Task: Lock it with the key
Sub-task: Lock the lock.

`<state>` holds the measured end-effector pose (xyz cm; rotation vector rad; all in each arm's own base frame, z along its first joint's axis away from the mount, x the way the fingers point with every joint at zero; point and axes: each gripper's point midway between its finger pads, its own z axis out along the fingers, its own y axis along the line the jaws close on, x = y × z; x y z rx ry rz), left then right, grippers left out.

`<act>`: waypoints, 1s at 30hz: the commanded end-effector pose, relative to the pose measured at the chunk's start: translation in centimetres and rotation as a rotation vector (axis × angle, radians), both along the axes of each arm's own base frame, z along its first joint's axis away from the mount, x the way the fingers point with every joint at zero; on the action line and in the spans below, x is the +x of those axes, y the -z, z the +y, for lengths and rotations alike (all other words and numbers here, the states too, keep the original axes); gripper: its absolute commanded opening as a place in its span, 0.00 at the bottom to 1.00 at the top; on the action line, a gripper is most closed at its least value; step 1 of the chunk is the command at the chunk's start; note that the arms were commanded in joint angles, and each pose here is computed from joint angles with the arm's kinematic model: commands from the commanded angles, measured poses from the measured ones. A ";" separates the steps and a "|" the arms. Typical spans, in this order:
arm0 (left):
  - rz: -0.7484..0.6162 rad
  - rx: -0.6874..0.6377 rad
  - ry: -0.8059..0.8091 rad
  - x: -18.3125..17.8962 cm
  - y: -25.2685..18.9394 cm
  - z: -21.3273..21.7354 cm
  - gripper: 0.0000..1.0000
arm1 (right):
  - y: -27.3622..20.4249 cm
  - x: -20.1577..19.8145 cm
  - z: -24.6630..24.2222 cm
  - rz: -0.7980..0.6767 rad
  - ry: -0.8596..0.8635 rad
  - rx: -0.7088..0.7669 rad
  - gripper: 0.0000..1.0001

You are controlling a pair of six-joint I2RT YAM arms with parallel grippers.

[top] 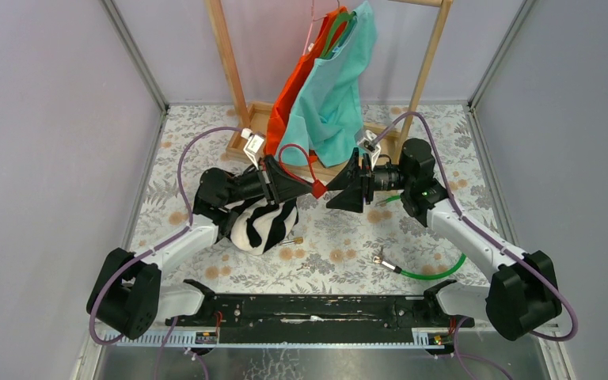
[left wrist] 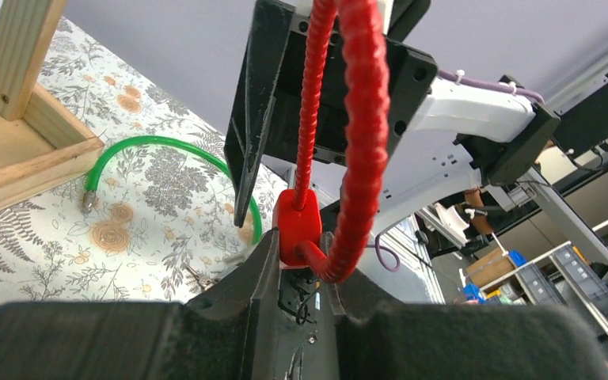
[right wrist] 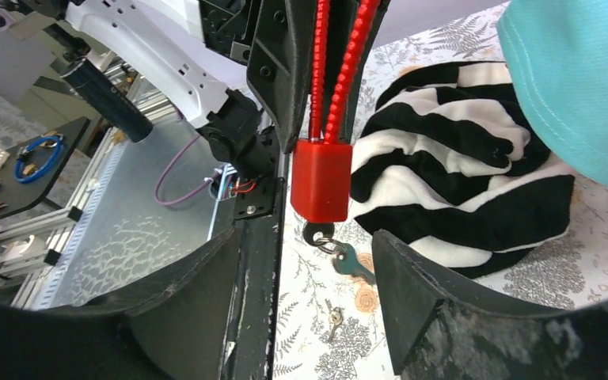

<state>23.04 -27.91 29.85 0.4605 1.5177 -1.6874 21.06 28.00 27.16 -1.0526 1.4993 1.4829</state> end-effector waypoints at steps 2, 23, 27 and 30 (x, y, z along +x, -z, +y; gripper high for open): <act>-0.208 -0.044 0.039 -1.6 -2.3 0.5 0.00 | -1.4 -1.3 0.4 -0.015 -0.100 0.058 0.66; -0.267 -0.022 0.065 -2.0 -1.7 0.4 0.00 | -0.7 -2.3 1.6 0.021 -0.178 0.063 0.37; -0.254 -0.020 0.057 -1.8 -1.6 0.4 0.00 | -0.7 -2.2 1.7 0.019 -0.173 0.063 0.29; -0.224 -0.019 0.042 -1.4 -1.5 0.3 0.00 | -0.5 -1.8 1.8 0.012 -0.149 0.055 0.25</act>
